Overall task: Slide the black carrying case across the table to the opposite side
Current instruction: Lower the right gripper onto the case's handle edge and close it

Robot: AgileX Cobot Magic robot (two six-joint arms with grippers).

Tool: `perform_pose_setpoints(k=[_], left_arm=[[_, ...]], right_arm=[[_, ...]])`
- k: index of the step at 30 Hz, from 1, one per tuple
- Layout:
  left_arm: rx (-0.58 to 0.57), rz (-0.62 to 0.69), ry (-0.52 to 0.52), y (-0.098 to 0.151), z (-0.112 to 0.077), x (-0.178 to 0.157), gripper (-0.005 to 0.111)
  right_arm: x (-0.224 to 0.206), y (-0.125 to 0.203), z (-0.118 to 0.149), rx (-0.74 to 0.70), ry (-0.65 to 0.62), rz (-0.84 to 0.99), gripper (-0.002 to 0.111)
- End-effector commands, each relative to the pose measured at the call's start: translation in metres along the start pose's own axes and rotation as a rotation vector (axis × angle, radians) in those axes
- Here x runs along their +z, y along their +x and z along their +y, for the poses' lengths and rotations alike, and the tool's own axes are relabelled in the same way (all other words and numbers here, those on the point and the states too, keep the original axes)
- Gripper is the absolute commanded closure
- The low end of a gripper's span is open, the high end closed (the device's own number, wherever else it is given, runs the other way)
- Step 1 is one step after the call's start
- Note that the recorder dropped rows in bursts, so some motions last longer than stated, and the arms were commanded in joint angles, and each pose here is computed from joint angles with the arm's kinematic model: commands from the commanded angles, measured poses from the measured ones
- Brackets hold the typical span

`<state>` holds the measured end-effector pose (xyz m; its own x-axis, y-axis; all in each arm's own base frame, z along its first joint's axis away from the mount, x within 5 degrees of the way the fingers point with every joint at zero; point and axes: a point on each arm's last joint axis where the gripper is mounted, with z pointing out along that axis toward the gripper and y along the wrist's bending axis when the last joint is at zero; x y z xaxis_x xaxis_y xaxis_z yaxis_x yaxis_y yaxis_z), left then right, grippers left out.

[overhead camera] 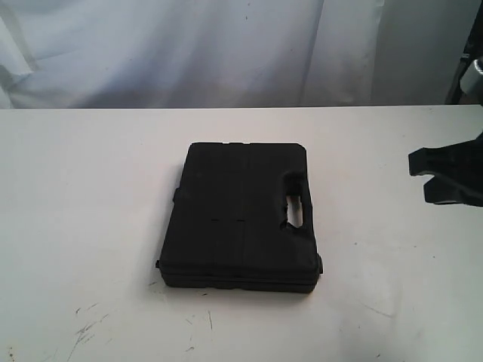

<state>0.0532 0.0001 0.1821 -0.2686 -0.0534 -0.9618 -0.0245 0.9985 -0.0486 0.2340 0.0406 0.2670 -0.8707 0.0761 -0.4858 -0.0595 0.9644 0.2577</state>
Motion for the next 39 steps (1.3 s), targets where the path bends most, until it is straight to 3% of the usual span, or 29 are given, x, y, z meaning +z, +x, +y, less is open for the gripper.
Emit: perform_pose_setpoints(k=[1,14,21,29,39], left_arm=[[-0.003,-0.004,0.005,0.001,0.000,0.000,0.107],[-0.003,-0.004,0.005,0.001,0.000,0.000,0.107],[-0.003,-0.004,0.005,0.001,0.000,0.000,0.107],[-0.003,-0.004,0.005,0.001,0.000,0.000,0.107],[-0.003,-0.004,0.005,0.001,0.000,0.000,0.107]], right_arm=[[0.010,-0.007,0.004,-0.003,-0.041,0.014,0.108],[0.045,-0.056,0.045,-0.051,-0.059,0.100,0.108],[0.088,-0.070,0.071,-0.077,0.006,0.196,0.108],[0.135,-0.078,0.082,-0.056,0.039,0.271,0.107],[0.166,-0.091,0.083,-0.049,0.087,0.323,0.070]])
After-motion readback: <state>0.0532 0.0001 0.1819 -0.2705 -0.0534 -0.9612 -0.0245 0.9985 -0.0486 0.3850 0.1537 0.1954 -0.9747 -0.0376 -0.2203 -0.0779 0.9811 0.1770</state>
